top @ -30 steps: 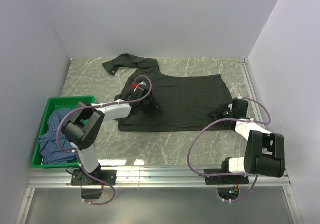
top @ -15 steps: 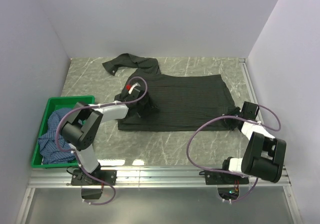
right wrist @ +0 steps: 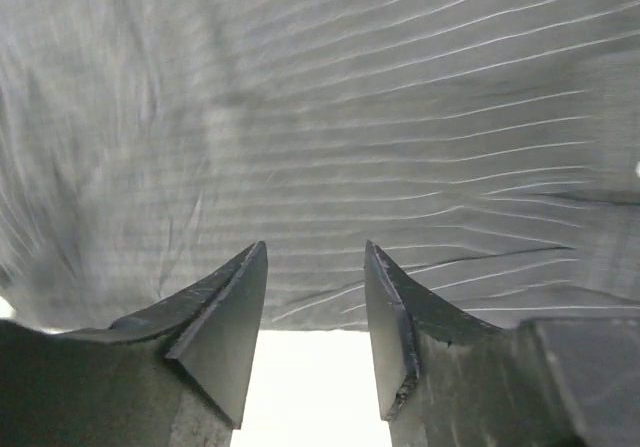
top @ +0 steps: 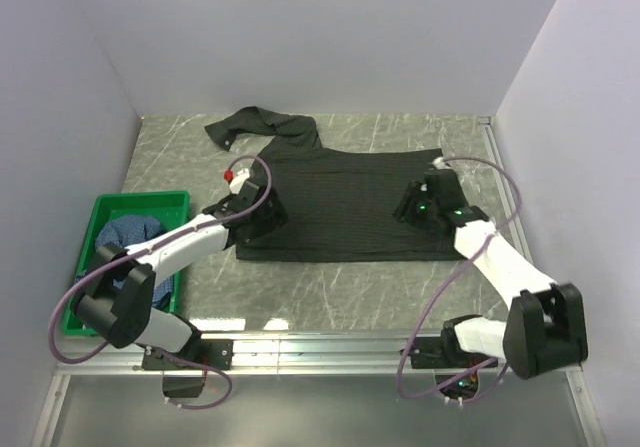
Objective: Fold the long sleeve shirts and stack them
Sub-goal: Fold the shirt
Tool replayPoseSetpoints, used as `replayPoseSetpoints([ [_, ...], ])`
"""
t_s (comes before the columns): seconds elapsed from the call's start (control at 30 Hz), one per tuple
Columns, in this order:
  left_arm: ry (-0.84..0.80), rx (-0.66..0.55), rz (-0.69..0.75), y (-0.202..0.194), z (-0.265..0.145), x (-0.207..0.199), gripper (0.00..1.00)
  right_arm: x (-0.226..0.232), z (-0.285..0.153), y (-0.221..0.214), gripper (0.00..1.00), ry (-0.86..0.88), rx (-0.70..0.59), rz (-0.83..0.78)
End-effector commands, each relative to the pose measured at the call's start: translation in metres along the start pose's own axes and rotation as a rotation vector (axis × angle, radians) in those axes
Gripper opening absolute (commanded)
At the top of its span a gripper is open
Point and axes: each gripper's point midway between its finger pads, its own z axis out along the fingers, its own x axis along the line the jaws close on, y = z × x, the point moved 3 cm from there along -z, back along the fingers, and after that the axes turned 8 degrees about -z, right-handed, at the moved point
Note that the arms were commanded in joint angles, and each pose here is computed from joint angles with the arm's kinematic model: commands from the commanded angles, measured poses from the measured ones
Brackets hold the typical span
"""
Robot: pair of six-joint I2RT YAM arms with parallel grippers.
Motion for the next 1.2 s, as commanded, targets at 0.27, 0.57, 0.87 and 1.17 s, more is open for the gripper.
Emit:
replayPoseSetpoints([
  [0.27, 0.259, 0.125, 0.069, -0.034, 0.015, 0.080, 0.80, 0.044, 0.042, -0.074, 0.60, -0.116, 0.220, -0.255],
  [0.57, 0.352, 0.292, 0.002, -0.059, -0.004, 0.131, 0.79, 0.031, 0.036, -0.136, 0.61, -0.169, 0.404, -0.305],
  [0.87, 0.256, 0.401, -0.141, -0.082, -0.068, 0.139, 0.82, 0.040, -0.016, -0.193, 0.61, -0.119, 0.570, -0.347],
  [1.17, 0.184, 0.106, -0.070, 0.002, -0.091, 0.086, 0.93, 0.075, -0.041, -0.114, 0.64, -0.059, 0.257, -0.334],
])
